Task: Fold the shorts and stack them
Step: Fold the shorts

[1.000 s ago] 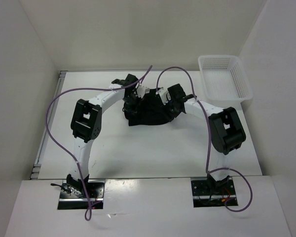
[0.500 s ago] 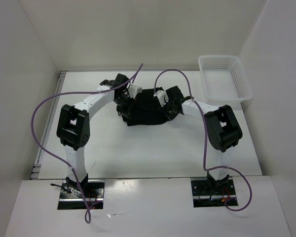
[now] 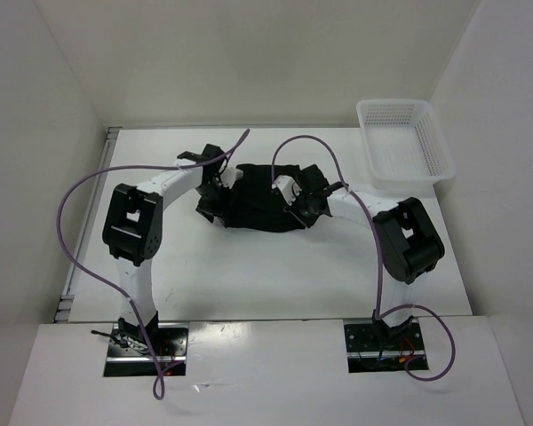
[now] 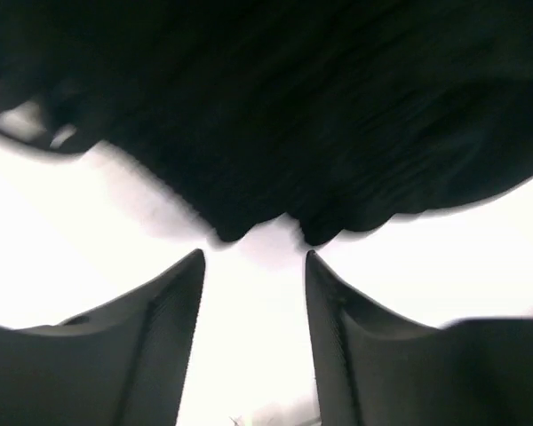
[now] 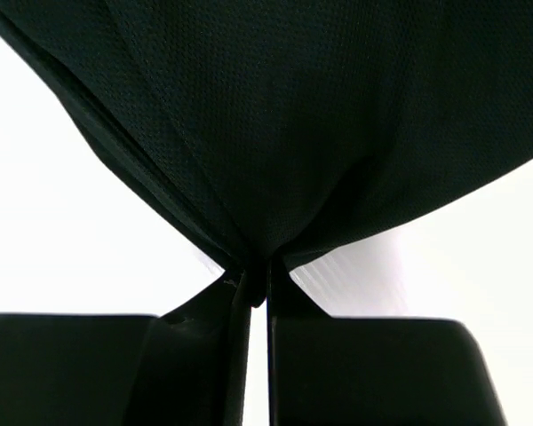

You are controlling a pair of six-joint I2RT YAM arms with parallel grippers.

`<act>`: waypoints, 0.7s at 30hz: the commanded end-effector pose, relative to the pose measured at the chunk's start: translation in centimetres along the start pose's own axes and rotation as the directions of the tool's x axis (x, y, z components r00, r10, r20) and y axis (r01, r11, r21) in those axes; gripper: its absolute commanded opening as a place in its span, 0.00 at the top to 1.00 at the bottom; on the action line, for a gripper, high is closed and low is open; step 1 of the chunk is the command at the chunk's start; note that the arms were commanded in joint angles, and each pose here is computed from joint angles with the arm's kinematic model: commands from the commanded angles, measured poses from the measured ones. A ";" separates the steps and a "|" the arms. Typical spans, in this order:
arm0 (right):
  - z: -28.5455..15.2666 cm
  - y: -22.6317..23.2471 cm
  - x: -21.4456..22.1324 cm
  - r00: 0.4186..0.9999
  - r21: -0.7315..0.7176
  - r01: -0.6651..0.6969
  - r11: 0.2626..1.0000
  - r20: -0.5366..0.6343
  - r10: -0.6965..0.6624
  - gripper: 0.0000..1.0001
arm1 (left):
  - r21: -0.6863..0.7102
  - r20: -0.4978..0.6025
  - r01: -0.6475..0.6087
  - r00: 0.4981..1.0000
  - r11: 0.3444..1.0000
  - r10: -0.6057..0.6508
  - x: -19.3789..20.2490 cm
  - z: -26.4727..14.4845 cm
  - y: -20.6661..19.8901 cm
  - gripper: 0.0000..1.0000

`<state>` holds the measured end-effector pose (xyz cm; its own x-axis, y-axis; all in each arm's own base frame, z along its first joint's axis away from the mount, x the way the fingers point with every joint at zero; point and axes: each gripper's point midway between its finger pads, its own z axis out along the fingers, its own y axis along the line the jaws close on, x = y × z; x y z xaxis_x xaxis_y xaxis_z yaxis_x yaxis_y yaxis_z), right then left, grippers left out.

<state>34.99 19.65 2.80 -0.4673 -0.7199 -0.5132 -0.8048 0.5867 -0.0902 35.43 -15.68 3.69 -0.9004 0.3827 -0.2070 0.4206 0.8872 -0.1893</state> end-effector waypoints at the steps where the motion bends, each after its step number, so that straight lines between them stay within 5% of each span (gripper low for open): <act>1: -1.8 -0.6 0.6 0.999 0.034 0.035 0.999 -0.016 -0.034 0.90 | 0.006 0.111 0.008 0.994 1.000 -0.009 -1.6 -6.9 -0.3 0.38; 6: -1.4 -0.9 1.0 0.999 0.051 0.035 0.998 -0.024 -0.034 0.86 | 0.117 0.304 0.000 0.952 0.993 -0.036 -6.5 -12.9 -0.3 0.15; 15: -1.1 -2.2 0.8 0.997 0.102 0.068 0.992 -0.034 -0.065 0.69 | 0.105 0.262 0.000 0.965 0.994 -0.028 -12.3 -4.0 2.2 0.11; 21: -1.1 -2.3 0.9 0.997 0.109 0.069 0.992 -0.038 -0.065 0.58 | 0.152 0.271 -0.015 0.962 0.988 -0.027 -13.4 -2.6 1.8 0.15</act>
<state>35.52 17.76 2.72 -0.4394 -0.7692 -0.4639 -0.8008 0.5694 -0.1857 46.93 -17.35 5.46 -0.8838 0.2797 -0.3751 0.4017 0.8647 -0.3015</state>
